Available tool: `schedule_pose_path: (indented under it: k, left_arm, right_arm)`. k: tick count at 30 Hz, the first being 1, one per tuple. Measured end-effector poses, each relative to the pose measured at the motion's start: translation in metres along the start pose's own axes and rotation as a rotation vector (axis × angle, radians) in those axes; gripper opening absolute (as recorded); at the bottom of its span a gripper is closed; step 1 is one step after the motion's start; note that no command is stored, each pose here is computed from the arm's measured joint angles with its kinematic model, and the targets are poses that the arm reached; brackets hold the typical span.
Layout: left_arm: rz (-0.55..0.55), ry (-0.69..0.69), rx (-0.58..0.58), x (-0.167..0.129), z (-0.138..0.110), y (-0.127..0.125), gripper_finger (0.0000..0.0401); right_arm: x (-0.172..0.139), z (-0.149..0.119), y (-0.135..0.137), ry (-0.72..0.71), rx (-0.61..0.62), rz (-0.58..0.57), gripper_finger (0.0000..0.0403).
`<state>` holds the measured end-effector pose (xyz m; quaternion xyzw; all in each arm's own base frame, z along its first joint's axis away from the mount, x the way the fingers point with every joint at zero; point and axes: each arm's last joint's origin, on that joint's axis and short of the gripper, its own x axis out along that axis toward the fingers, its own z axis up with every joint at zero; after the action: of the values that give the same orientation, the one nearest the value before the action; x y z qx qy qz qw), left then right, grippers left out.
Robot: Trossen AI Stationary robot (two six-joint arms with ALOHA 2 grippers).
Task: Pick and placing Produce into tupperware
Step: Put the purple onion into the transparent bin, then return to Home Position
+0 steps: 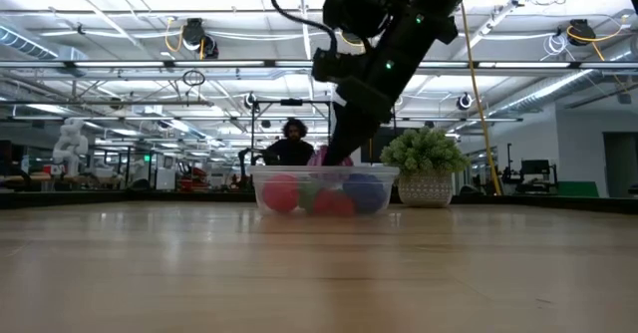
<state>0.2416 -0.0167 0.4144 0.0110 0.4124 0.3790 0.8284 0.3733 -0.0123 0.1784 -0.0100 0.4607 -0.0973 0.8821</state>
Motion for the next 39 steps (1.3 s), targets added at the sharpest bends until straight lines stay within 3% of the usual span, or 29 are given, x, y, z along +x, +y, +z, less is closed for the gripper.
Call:
schedule_pose_path:
  k: [15, 26, 39]
  left_arm:
    - [0.005, -0.003, 0.001, 0.0, 0.0001, 0.0001, 0.0278]
    - [0.005, -0.003, 0.001, 0.0, 0.0001, 0.0001, 0.0278]
    - [0.005, -0.003, 0.001, 0.0, 0.0001, 0.0001, 0.0278]
  right_arm:
    - [0.0079, -0.01, -0.0037, -0.013, 0.012, 0.012, 0.0252]
    - [0.0078, -0.0083, -0.0035, -0.031, -0.001, 0.014, 0.0294]
    - [0.0066, -0.0056, -0.0034, -0.057, -0.026, 0.014, 0.0299]
